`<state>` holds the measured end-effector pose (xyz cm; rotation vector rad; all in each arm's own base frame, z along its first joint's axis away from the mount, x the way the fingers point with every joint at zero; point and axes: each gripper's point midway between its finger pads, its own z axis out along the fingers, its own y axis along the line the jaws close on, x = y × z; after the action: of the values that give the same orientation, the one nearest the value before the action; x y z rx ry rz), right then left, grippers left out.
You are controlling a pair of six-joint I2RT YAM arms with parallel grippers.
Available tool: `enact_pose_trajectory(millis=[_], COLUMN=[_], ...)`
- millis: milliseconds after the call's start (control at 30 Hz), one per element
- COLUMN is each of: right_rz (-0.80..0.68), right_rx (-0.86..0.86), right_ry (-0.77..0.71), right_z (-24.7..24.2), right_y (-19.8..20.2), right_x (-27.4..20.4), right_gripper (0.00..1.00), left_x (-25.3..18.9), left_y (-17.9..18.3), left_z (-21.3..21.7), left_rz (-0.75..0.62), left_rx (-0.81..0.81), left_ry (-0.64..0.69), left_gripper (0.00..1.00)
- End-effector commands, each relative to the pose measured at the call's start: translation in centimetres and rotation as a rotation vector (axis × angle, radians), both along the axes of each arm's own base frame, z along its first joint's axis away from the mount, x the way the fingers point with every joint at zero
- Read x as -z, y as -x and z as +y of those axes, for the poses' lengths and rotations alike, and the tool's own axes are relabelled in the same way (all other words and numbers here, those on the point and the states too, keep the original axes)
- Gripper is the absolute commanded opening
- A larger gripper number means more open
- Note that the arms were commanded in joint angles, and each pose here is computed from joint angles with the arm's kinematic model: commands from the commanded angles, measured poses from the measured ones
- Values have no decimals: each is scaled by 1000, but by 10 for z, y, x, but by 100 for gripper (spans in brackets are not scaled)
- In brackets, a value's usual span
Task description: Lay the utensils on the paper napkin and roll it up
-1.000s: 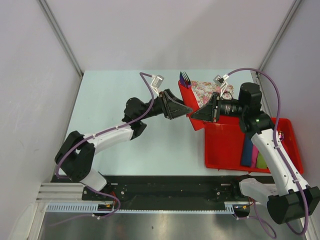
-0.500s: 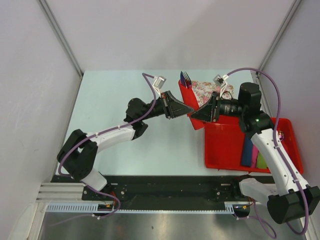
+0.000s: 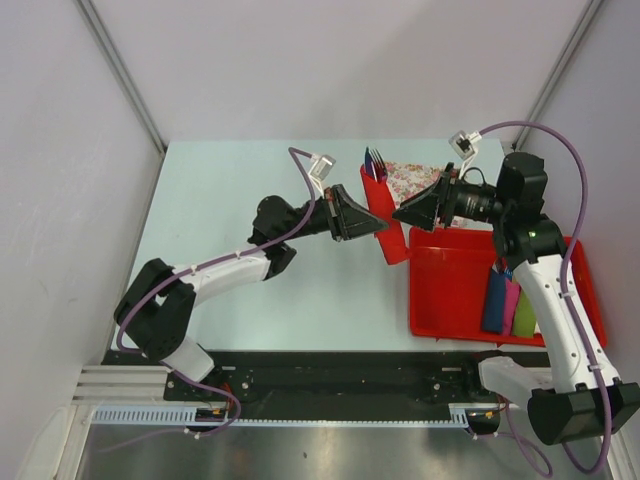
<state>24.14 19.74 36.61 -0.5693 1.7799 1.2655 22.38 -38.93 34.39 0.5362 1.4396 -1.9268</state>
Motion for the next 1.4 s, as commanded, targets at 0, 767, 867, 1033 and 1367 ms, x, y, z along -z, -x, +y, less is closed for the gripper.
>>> enact_pose_trajectory(millis=[0,767,867,1033,1367], right_rz=[-53,11,16,27,150], right_rx=[-25,-136,-140,-132,-97], right_ry=[-23,110,95,100,58], right_z=[3,4,5,3,-28], right_y=[-3,18,19,17,6], right_x=[-24,16,14,18,38], right_gripper=[62,22,8,0,0], left_x=[-23,-16,-15,-14,-7], left_y=[17,26,27,26,16], left_z=[-3,-20,-21,-22,-16], left_rz=[-139,-184,-184,-183,-149], left_rx=[37,92,97,95,54], left_ry=[27,-34,-37,-40,-59], left_gripper=[0,0,0,0,79])
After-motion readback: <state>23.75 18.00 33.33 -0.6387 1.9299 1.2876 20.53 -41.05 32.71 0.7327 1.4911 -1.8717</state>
